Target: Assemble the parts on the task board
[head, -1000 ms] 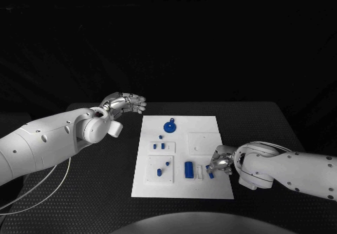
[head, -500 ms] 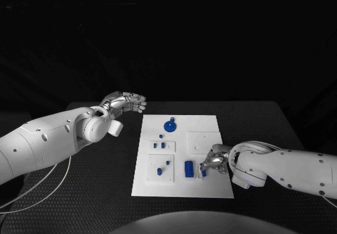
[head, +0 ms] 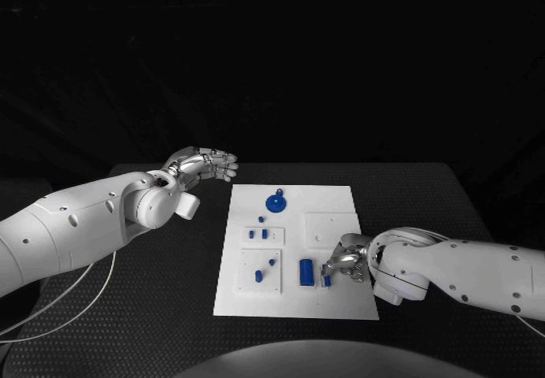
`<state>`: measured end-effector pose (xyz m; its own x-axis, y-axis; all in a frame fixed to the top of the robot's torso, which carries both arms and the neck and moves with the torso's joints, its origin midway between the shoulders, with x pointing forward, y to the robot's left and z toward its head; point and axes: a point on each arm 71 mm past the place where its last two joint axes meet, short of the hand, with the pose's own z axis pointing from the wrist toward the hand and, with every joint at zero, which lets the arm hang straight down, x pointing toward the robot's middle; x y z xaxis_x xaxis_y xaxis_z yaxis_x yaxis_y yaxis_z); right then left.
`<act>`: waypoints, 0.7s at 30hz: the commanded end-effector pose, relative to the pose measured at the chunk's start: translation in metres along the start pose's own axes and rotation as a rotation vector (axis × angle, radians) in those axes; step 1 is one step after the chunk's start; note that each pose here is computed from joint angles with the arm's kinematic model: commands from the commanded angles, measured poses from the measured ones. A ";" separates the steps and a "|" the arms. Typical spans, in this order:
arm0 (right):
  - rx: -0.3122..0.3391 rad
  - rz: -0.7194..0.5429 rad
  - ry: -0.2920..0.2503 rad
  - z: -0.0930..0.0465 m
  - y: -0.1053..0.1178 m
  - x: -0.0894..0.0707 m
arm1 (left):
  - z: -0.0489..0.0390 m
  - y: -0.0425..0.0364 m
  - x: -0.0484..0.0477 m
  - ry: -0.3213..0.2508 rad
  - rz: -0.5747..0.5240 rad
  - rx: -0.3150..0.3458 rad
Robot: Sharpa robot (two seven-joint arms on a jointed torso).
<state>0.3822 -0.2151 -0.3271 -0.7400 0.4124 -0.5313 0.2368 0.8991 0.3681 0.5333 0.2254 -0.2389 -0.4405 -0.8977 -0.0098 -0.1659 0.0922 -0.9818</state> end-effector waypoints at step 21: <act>0.000 -0.022 0.032 0.002 0.001 0.003 | 0.0003 -0.0009 0.0024 0.020 -0.010 0.004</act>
<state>0.3819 -0.2143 -0.3291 -0.7576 0.3958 -0.5190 0.2295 0.9060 0.3558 0.5331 0.2255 -0.2390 -0.4427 -0.8966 -0.0086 -0.1681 0.0924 -0.9814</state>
